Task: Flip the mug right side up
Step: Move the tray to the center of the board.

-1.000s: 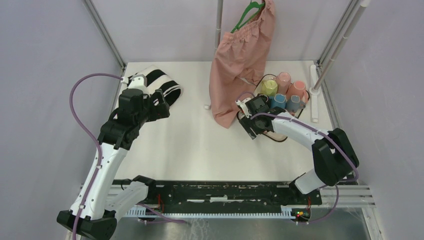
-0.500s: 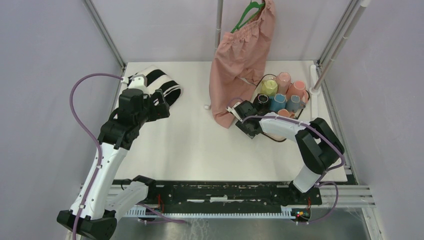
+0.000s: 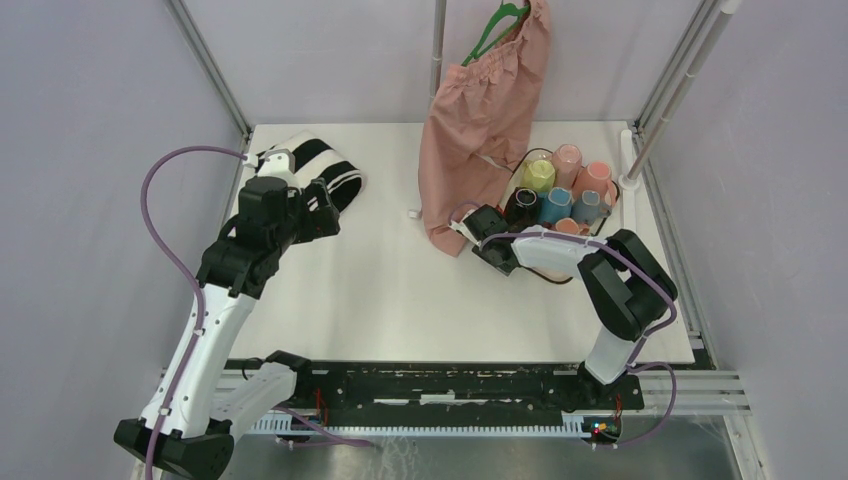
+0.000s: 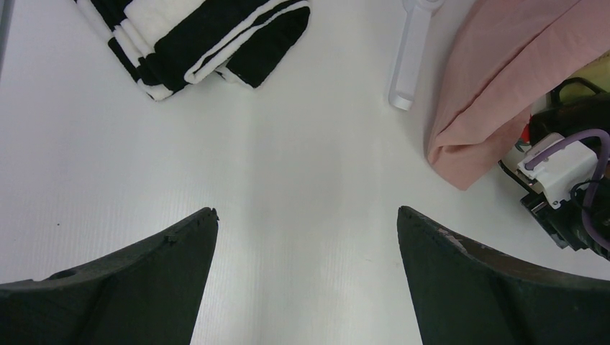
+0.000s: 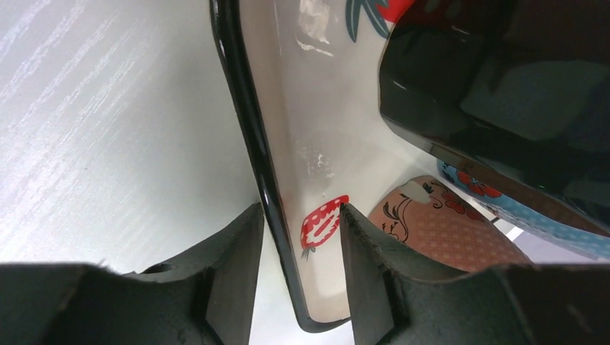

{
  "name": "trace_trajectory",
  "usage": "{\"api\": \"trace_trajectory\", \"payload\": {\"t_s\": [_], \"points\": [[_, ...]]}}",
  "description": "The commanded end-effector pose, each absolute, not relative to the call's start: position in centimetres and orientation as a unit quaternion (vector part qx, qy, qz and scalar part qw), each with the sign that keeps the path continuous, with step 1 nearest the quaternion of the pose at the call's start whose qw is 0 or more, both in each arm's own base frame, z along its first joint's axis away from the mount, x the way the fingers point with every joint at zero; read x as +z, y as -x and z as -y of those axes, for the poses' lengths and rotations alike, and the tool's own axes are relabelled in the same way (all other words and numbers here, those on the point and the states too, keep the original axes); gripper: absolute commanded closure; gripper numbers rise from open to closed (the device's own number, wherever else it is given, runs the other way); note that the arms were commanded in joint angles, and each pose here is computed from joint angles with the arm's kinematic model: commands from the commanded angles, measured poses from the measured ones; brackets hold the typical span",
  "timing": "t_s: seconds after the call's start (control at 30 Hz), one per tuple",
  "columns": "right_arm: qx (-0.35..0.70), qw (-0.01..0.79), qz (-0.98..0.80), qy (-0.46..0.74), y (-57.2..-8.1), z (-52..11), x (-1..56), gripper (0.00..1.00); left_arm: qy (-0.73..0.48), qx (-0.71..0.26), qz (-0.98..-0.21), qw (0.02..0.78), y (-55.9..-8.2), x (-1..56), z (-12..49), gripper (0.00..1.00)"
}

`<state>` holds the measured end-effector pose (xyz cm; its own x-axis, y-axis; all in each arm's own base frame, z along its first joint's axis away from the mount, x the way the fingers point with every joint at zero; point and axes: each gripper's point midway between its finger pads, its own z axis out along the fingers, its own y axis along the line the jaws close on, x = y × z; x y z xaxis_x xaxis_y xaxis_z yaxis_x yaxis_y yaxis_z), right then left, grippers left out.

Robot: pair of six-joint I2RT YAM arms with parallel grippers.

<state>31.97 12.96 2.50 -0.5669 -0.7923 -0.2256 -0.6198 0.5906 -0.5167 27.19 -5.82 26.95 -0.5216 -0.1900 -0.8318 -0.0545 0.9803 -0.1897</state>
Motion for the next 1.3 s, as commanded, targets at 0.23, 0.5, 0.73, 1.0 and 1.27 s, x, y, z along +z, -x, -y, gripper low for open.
{"api": "trace_trajectory", "payload": {"t_s": [0.23, 0.5, 0.73, 1.0, 1.27], "points": [[-0.168, 0.164, -0.875, 0.423, -30.8, -11.4, -0.2, 0.64, 0.066, -0.061, -0.865, 0.493, -27.4, 27.6, 5.4, 0.0], [-0.156, 0.145, -0.882, 0.422, -30.1, -10.7, -1.0, 0.82, 0.066, -0.057, -0.867, 0.491, -27.5, 27.5, 5.4, 0.0], [-0.157, 0.136, -0.884, 0.419, -28.7, -10.2, -1.0, 1.0, 0.066, -0.057, -0.867, 0.49, -27.6, 27.5, 5.4, 0.0], [-0.124, 0.154, -0.874, 0.443, -25.8, -13.2, -0.2, 1.0, 0.066, -0.055, -0.868, 0.489, -27.6, 27.4, 5.3, 0.0], [-0.088, 0.148, -0.875, 0.453, -23.0, -16.4, 0.3, 1.0, 0.067, -0.057, -0.867, 0.491, -27.5, 27.5, 5.4, 0.0]]}}
